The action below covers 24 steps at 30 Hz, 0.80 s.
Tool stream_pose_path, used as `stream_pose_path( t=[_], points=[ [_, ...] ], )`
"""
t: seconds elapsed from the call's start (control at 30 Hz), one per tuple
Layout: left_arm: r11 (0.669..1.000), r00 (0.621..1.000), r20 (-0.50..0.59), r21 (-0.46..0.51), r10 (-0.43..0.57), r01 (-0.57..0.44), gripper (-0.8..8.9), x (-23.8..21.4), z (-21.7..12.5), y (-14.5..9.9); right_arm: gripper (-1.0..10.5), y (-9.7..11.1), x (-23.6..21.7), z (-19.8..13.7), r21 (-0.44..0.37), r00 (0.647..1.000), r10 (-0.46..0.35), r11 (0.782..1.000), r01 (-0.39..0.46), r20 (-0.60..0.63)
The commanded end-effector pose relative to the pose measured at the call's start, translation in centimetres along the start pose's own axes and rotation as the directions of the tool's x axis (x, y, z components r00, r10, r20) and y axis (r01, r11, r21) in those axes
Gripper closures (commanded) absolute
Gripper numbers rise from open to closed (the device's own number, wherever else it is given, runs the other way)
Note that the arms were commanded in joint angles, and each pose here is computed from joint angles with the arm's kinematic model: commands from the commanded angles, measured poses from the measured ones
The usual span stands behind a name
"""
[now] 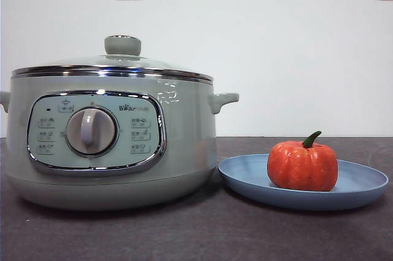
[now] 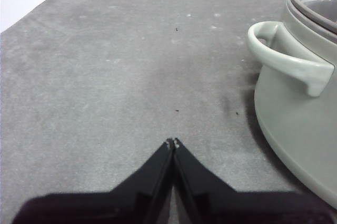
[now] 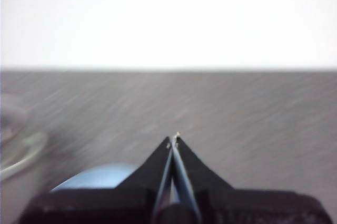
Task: Take the pumpkin out from the steamer,put the pumpkin in the blue plate,close the lid
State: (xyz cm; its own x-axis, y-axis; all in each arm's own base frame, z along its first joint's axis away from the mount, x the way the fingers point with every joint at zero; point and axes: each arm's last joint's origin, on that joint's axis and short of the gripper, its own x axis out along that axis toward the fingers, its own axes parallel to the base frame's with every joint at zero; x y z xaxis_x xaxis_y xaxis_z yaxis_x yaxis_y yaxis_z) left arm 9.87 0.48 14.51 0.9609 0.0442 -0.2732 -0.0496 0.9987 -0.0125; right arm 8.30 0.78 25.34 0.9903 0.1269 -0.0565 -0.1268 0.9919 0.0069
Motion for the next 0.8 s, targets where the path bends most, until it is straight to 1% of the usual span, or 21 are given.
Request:
stream_pose_path(
  t=[0.03,0.1,0.2,0.37,0.53,0.63,0.73,0.8],
  points=[
    [1.0,1.0,-0.019,-0.009,0.003,-0.003,8.16,0.1,-0.4,0.0,9.6,-0.5,0.7,-2.0,-0.037,0.997,-0.05,0.998,0.052,0.057],
    [1.0,1.0,-0.018,-0.009,0.003,-0.003,8.16,0.1,-0.4,0.0,9.6,-0.7,1.2,-3.6,-0.038,0.997,-0.05,0.998,0.053,0.066],
    [1.0,1.0,-0.018,-0.009,0.003,-0.003,8.16,0.1,-0.4,0.0,9.6,-0.9,1.7,-5.8,-0.036,0.998,-0.06,0.998,0.061,0.021],
    [1.0,1.0,-0.018,-0.009,0.003,-0.003,8.16,0.1,-0.4,0.0,9.6,-0.9,2.0,-8.4,0.003,0.998,-0.06,0.998,0.06,-0.037],
    [1.0,1.0,-0.018,-0.009,0.003,-0.003,8.16,0.1,-0.4,0.0,9.6,-0.8,1.7,-9.6,0.032,0.993,-0.055,0.998,0.058,-0.101],
    [1.0,1.0,-0.018,-0.009,0.003,-0.003,8.16,0.1,-0.4,0.0,9.6,-0.7,1.5,-10.2,0.049,0.987,-0.037,0.998,0.045,-0.159],
    [1.0,1.0,-0.018,-0.009,0.003,-0.003,8.16,0.1,-0.4,0.0,9.6,-0.4,1.6,-10.2,0.048,0.988,-0.009,0.999,0.017,-0.156],
    [1.0,1.0,-0.019,-0.009,0.003,-0.003,8.16,0.1,-0.4,0.0,9.6,-0.2,1.6,-10.2,0.063,0.988,0.015,0.998,-0.005,-0.156]
  ],
)
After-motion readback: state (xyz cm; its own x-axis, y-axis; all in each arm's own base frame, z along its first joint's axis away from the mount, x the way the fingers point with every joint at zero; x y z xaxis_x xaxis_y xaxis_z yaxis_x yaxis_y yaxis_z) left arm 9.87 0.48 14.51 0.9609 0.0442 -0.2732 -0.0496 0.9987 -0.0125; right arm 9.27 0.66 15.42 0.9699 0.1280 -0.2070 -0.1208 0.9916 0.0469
